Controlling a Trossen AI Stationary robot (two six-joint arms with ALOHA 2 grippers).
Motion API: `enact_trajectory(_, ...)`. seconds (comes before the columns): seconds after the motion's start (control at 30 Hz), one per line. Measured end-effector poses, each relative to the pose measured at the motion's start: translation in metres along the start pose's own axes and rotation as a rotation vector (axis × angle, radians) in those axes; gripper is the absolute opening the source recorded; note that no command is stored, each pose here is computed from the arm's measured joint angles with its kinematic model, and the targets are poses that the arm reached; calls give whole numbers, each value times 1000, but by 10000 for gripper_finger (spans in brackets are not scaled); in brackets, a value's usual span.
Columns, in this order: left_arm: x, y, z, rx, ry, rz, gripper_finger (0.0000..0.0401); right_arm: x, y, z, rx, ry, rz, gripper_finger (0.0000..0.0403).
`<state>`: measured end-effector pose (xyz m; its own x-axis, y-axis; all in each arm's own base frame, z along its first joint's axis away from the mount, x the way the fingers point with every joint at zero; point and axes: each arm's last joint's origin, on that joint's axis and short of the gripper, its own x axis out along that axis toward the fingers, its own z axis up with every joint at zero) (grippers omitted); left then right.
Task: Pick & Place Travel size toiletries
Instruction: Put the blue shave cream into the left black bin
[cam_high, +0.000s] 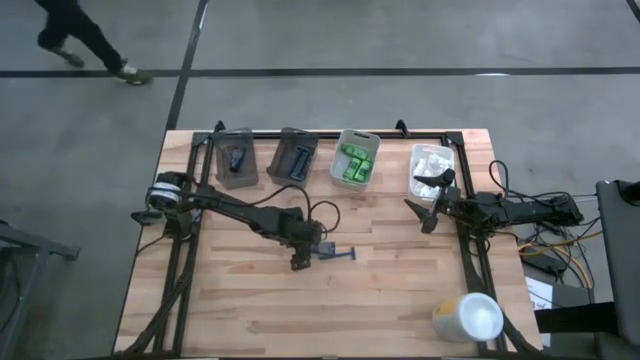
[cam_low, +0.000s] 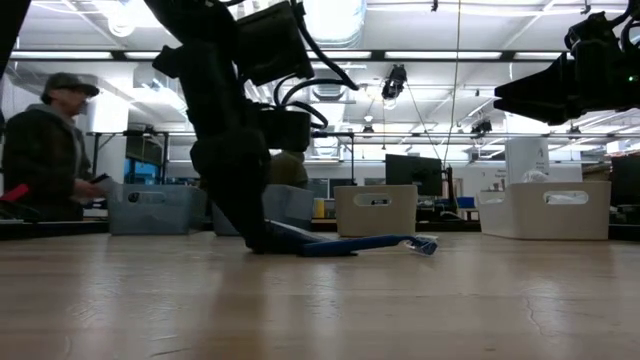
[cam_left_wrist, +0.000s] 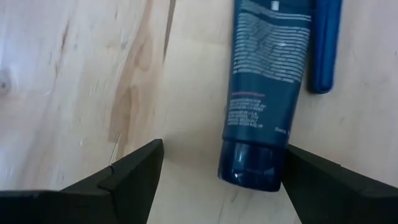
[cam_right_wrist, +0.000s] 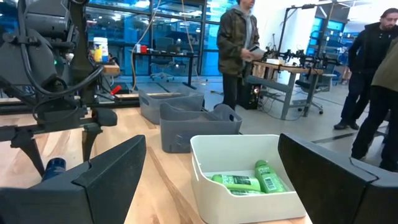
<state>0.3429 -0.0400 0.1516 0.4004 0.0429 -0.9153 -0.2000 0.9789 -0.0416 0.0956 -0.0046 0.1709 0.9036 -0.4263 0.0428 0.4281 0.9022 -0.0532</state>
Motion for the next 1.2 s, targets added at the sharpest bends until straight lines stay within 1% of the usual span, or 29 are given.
enact_trajectory(0.2, 0, 2, -2, -17, 22, 11, 311, 0, 0, 0, -2, 0, 0, 364)
enact_trajectory(0.3, 0, 1, -1, 0, 8, 14, 297, 0, 0, 0, -1, 0, 0, 364)
enact_trajectory(0.47, -3, 0, 6, 98, -37, 8, 238, 0, 0, 0, -1, 0, 0, 364)
enact_trajectory(0.7, -3, -1, 9, 119, -62, -1, 154, 0, 0, 0, -1, 0, 0, 364)
enact_trajectory(0.8, -3, -1, 9, 90, -62, -4, 129, 0, 0, 0, 0, 0, 0, 363)
enact_trajectory(1.0, -4, -1, 9, 15, -59, -6, 128, 0, 0, 0, -2, 0, 0, 364)
enact_trajectory(1.2, -12, -3, 22, -6, -97, -22, 130, 0, 0, 0, 0, 0, 0, 363)
